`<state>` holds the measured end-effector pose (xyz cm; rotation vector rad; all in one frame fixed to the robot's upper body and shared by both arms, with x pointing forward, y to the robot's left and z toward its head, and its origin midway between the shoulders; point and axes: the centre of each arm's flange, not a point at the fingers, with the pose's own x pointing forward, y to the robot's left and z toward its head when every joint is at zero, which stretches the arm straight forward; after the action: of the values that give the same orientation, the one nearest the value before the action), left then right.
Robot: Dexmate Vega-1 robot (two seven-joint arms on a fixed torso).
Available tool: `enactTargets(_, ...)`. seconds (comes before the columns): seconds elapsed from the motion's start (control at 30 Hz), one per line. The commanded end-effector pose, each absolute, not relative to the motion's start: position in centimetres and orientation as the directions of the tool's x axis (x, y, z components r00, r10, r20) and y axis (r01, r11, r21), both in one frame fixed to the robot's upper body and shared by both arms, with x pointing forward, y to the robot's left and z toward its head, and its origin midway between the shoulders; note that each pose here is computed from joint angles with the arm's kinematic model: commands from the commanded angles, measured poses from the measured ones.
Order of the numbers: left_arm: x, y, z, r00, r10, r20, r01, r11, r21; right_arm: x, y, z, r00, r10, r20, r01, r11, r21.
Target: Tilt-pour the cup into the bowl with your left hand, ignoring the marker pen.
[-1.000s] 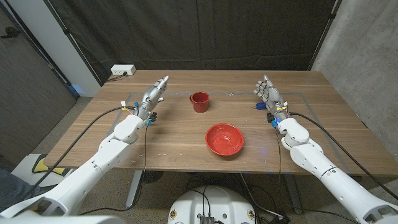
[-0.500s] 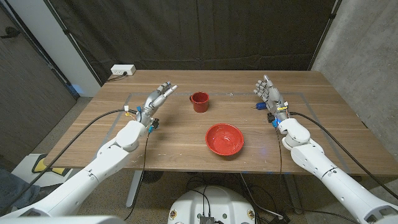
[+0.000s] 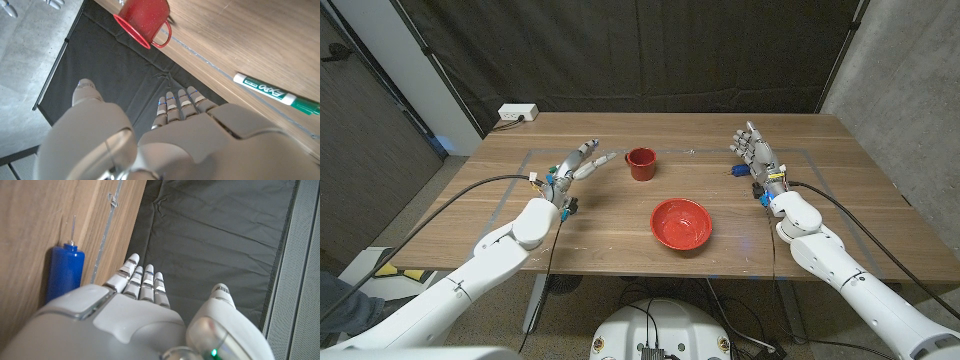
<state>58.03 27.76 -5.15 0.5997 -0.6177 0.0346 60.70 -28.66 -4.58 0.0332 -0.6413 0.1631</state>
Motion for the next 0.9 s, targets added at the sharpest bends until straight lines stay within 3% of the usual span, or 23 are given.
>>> enactTargets(0.03,57.0,25.2,-5.3,0.832,-0.182,0.524,-0.221,0.758,0.614,60.5,-28.8,-4.7,0.789,0.151,0.595,-0.172,0.985,-0.022)
enactTargets(0.9,57.9,22.0,-5.0,0.852,-0.129,0.507,-0.389,0.492,0.779,59.4,-29.7,-5.6,0.794,0.137,0.593,-0.160,0.987,-0.014)
